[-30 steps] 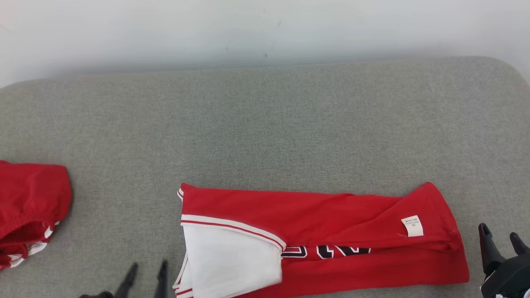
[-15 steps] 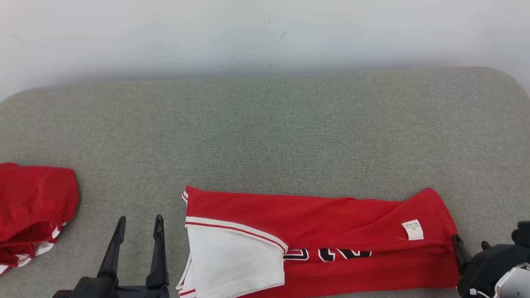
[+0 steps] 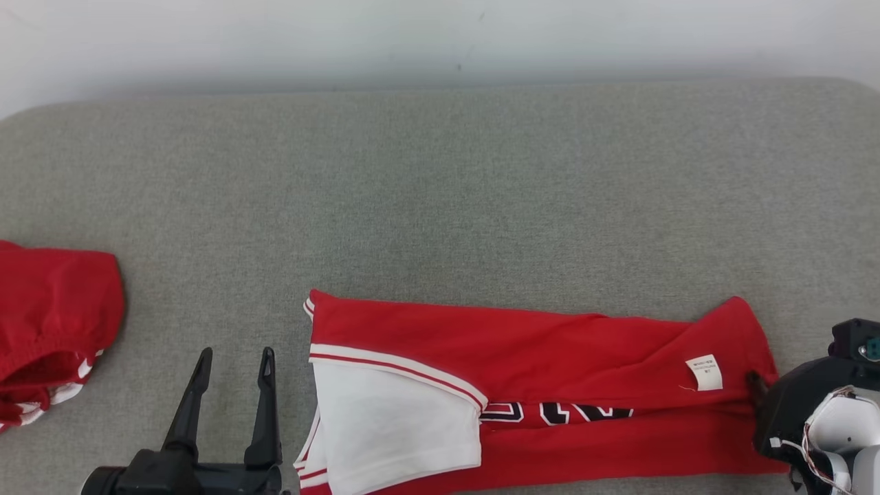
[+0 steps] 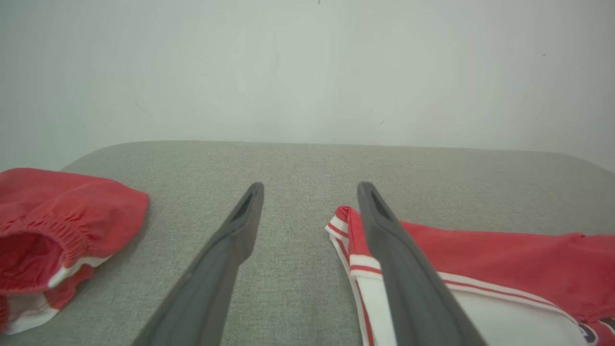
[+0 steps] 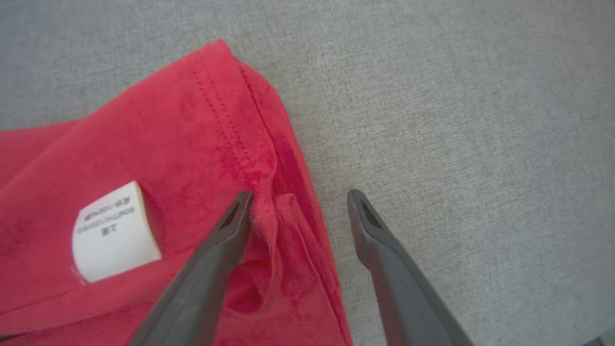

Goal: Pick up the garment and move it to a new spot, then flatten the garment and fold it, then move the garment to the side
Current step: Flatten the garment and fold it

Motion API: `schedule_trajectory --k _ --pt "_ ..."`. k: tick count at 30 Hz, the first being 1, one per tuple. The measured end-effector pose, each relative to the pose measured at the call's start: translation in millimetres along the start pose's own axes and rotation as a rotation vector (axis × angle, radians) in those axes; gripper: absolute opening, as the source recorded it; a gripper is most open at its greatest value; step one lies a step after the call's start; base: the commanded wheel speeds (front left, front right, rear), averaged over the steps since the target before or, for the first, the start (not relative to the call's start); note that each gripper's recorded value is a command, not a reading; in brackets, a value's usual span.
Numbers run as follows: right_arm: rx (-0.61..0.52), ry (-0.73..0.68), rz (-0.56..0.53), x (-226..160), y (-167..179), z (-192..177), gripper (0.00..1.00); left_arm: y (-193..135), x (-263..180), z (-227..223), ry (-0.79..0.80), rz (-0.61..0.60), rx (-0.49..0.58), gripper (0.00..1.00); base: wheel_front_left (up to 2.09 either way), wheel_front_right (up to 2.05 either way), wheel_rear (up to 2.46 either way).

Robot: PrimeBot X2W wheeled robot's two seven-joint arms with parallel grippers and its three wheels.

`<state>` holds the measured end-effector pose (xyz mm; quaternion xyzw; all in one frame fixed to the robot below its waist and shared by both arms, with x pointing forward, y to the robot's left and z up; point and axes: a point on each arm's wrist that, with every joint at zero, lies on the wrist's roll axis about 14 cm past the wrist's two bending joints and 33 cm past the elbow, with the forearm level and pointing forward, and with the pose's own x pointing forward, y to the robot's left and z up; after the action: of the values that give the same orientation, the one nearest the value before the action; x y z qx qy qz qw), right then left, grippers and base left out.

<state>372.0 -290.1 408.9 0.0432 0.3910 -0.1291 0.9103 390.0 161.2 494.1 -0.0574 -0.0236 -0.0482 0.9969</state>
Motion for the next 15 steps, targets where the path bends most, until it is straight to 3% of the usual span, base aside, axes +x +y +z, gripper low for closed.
schedule_trajectory --k 10,11,12,13,14,15 --pt "-0.076 0.158 0.033 24.9 16.8 -18.2 1.00 14.5 0.0 -15.5 0.043 0.042 0.004 1.00 0.00 0.00 0.00" --pt "-0.073 0.166 0.045 25.4 19.9 -19.4 0.82 14.9 -0.5 -16.3 0.045 0.042 0.004 1.00 0.00 0.00 0.00" --pt "-0.069 0.176 0.057 25.3 23.2 -21.0 0.44 15.4 -0.9 -16.4 0.046 0.044 0.005 1.00 0.00 0.00 0.00" --pt "-0.066 0.184 0.067 24.7 25.6 -22.4 0.26 16.0 -1.1 -16.2 0.045 0.048 0.004 1.00 0.00 0.00 0.00" --pt "-0.068 0.192 0.077 23.8 28.2 -24.1 0.00 16.3 -1.5 -16.0 0.045 0.050 0.003 1.00 0.00 0.00 0.00" --pt "-0.063 0.199 0.091 22.5 31.0 -25.9 0.00 16.7 -1.9 -15.5 0.043 0.053 0.004 1.00 0.00 0.00 0.00"
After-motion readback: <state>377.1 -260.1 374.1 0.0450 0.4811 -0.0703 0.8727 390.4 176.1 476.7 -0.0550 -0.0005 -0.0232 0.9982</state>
